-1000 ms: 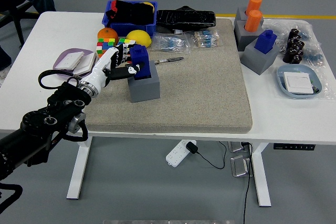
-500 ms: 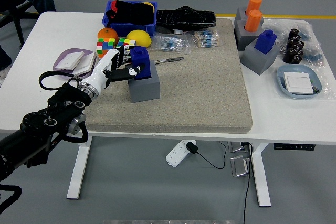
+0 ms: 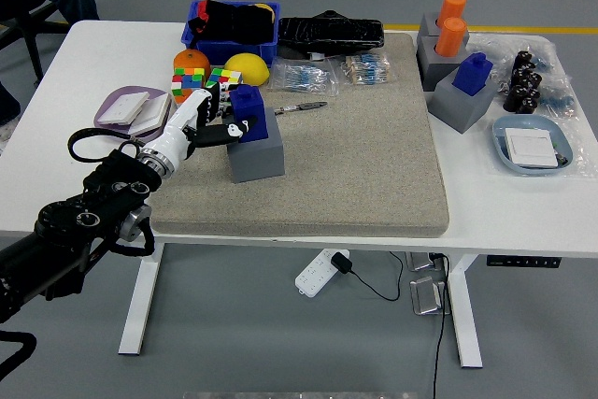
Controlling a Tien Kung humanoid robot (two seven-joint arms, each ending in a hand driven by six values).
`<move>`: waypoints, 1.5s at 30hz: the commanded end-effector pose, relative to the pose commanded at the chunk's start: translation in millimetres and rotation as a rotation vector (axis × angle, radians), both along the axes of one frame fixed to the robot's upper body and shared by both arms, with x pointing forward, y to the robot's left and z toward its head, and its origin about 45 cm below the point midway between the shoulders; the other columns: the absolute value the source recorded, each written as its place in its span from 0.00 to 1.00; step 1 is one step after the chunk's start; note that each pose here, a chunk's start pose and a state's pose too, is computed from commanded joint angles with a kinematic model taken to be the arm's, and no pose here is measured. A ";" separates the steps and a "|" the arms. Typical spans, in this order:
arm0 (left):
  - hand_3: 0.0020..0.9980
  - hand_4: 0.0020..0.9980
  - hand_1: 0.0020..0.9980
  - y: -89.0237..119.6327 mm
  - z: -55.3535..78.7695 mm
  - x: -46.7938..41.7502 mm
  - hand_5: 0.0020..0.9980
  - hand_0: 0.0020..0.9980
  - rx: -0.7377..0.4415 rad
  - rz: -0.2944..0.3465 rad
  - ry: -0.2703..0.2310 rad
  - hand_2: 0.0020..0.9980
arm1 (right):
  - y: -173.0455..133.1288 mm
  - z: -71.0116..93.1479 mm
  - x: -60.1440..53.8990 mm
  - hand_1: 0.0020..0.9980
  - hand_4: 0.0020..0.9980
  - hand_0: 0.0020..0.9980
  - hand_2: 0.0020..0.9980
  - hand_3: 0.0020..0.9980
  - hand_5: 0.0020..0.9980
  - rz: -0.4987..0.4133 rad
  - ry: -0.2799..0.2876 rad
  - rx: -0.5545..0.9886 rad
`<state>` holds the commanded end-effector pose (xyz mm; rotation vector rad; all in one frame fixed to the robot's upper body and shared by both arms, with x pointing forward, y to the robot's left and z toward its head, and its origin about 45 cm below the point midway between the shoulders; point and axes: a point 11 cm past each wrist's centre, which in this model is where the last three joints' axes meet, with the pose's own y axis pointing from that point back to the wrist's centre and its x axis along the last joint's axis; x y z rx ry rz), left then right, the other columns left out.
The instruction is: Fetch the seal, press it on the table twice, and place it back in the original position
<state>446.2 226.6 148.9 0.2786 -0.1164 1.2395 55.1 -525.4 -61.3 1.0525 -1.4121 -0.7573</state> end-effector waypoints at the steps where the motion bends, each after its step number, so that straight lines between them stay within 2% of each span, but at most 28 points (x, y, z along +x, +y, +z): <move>1: 0.75 0.53 0.45 -0.2 -0.3 -0.2 0.00 0.80 0.001 -0.001 0.001 0.39 | -0.2 0.1 0.2 0.67 0.79 0.77 0.65 0.62 0.49 0.000 0.000 0.000; 12: 0.75 0.53 0.45 -3.2 -0.4 -0.5 0.00 0.80 -0.006 -0.006 0.002 0.39 | -0.1 0.0 -0.1 0.67 0.79 0.77 0.65 0.62 0.49 -0.002 -0.001 0.000; 19: 0.75 0.53 0.45 -7.7 -5.5 -4.1 0.00 0.80 -0.008 -0.016 0.015 0.40 | 0.6 -0.5 -0.7 0.67 0.79 0.77 0.65 0.62 0.49 -0.003 0.000 0.002; 25: 0.75 0.54 0.47 -8.8 -8.1 -5.7 0.00 0.80 -0.007 -0.020 0.023 0.41 | 0.5 -0.5 -1.1 0.67 0.79 0.77 0.65 0.62 0.49 -0.003 0.001 0.001; 26: 0.75 0.55 0.50 -8.7 -7.9 -5.5 0.00 0.80 -0.008 -0.020 0.022 0.43 | 0.5 -0.4 -0.7 0.67 0.79 0.77 0.65 0.62 0.49 -0.002 0.001 0.002; 31: 0.75 0.55 0.50 -8.9 -8.3 -5.7 0.00 0.80 -0.009 -0.024 0.026 0.43 | 0.5 -0.5 -0.8 0.67 0.79 0.77 0.65 0.62 0.49 -0.004 0.000 0.002; 32: 0.75 0.57 0.55 -8.8 -8.3 -5.7 0.00 0.80 -0.010 -0.023 0.027 0.47 | 0.4 -0.4 -0.9 0.67 0.79 0.77 0.65 0.62 0.49 -0.005 -0.001 0.002; 37: 0.75 0.57 0.55 -9.1 -8.5 -6.0 0.00 0.80 -0.015 -0.024 0.028 0.47 | 0.3 -0.4 -1.2 0.67 0.79 0.77 0.65 0.62 0.49 -0.005 0.000 0.002; 38: 0.76 0.62 0.60 -9.1 -8.6 -6.0 0.00 0.81 -0.016 -0.024 0.028 0.53 | 0.5 -0.5 -1.2 0.67 0.79 0.77 0.65 0.62 0.49 -0.005 0.000 0.002; 43: 0.76 0.62 0.60 -8.7 -8.5 -5.8 0.00 0.81 -0.028 -0.029 0.033 0.53 | 1.3 -1.0 -1.2 0.67 0.79 0.77 0.65 0.62 0.49 -0.004 0.001 0.004; 44: 0.82 0.82 0.83 -8.7 -8.5 -5.8 0.00 0.86 -0.031 -0.031 0.034 0.75 | 1.3 -1.0 -1.3 0.67 0.79 0.77 0.65 0.62 0.49 -0.004 0.001 0.004; 45: 0.82 0.82 0.83 -8.6 -8.4 -5.8 0.00 0.86 -0.034 -0.032 0.034 0.75 | 1.3 -1.0 -1.4 0.67 0.79 0.77 0.65 0.62 0.49 -0.004 0.001 0.004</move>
